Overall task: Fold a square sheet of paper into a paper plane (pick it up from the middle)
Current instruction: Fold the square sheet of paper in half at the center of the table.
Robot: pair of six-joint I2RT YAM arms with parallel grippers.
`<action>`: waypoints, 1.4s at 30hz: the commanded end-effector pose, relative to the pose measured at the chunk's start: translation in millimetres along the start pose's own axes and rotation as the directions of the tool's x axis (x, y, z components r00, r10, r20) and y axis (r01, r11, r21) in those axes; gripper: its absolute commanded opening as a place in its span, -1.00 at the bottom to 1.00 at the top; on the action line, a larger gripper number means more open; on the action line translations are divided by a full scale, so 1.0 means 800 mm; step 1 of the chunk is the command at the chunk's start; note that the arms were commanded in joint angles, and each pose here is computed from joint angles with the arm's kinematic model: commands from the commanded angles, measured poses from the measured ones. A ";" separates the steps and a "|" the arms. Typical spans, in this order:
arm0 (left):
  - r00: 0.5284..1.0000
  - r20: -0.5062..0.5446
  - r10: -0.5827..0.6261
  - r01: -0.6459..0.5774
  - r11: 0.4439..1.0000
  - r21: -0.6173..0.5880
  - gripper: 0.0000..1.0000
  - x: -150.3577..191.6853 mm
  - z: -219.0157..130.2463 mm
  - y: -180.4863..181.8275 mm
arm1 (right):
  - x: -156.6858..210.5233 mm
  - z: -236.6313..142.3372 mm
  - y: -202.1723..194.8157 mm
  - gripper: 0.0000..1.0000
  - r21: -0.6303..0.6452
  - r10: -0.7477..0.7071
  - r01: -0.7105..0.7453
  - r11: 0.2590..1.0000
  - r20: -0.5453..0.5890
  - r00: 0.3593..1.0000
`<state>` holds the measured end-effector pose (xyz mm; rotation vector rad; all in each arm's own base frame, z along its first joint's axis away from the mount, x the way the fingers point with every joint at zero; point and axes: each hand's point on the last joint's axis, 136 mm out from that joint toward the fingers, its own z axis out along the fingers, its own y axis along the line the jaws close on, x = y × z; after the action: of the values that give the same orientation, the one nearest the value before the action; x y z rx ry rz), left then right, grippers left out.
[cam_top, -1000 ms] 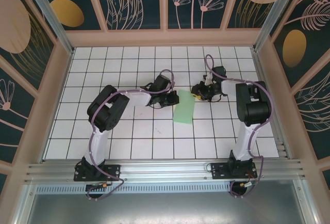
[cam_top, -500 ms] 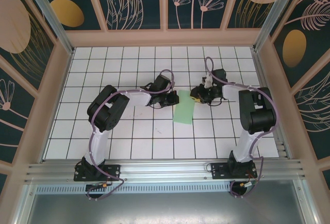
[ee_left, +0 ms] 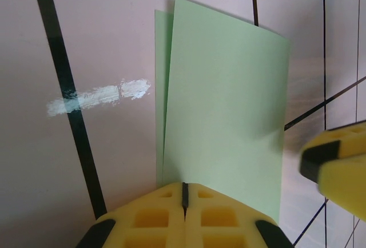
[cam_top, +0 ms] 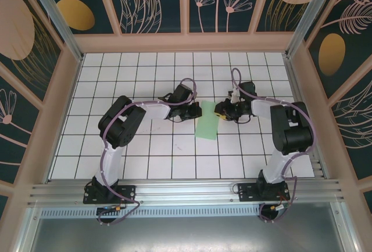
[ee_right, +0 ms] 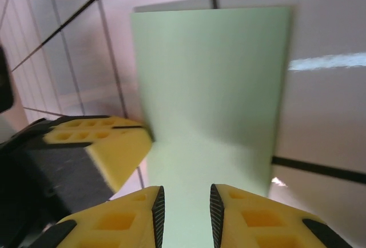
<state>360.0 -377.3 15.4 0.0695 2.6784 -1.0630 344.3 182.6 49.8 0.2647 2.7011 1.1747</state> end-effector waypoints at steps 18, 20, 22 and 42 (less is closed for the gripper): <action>0.995 -0.085 -0.050 0.038 0.990 -0.134 -0.90 0.040 0.014 0.054 | 0.072 0.000 -0.006 -0.37 0.010 0.011 -0.010 1.000 -0.077 0.997; 0.995 -0.086 -0.046 0.035 0.991 -0.132 -0.90 0.041 0.015 0.053 | 0.076 -0.006 -0.001 -0.36 0.001 0.002 -0.001 1.000 -0.078 0.997; 0.995 -0.086 -0.047 0.035 0.991 -0.132 -0.90 0.040 0.015 0.053 | 0.087 -0.005 -0.002 -0.36 -0.005 0.007 -0.008 1.000 -0.098 0.995; 0.995 -0.086 -0.045 0.034 0.991 -0.127 -0.90 0.037 0.015 0.050 | 0.129 -0.008 0.005 -0.36 -0.014 -0.018 0.016 1.000 -0.148 0.989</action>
<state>360.1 -377.5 15.6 0.0697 2.6780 -1.0632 250.0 199.9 36.5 0.1994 2.8216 1.2188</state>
